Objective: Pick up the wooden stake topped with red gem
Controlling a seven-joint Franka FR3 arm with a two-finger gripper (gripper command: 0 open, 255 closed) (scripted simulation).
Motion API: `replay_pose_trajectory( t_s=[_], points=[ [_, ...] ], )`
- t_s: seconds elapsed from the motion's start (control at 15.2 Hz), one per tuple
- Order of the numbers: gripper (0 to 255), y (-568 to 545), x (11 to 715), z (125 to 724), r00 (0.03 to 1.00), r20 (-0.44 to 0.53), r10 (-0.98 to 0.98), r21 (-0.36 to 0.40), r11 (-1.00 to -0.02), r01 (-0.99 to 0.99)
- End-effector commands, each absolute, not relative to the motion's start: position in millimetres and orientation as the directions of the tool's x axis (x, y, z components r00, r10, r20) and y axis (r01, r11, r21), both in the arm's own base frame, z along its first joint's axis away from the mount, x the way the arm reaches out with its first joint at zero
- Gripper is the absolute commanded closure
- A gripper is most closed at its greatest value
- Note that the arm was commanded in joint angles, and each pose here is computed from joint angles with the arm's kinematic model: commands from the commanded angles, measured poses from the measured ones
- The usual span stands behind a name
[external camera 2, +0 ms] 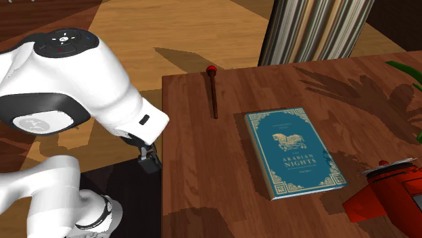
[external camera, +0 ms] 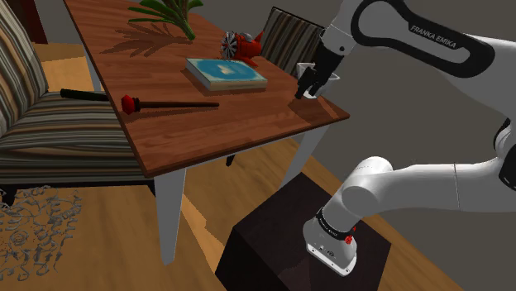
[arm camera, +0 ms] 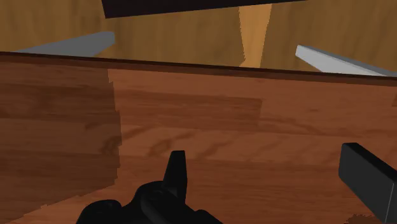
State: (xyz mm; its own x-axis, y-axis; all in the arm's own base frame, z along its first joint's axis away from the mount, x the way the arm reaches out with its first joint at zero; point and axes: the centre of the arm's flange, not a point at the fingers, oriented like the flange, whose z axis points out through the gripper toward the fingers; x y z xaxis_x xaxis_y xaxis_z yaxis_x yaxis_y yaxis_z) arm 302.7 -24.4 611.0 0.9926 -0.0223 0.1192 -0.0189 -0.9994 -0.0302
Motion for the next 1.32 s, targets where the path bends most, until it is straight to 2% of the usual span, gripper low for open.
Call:
replay_pose_trajectory(
  t_s=[0.0, 0.59, 1.25],
  points=[
    [0, -24, 303, 611, 0.993, 0.119, -0.022, -0.030, -0.999, -0.019],
    [0, 13, 413, 591, 0.935, 0.121, 0.332, -0.016, -0.942, 0.336],
    [0, 96, 512, 567, 0.730, 0.117, 0.674, -0.001, -0.735, 0.678]
  ],
)
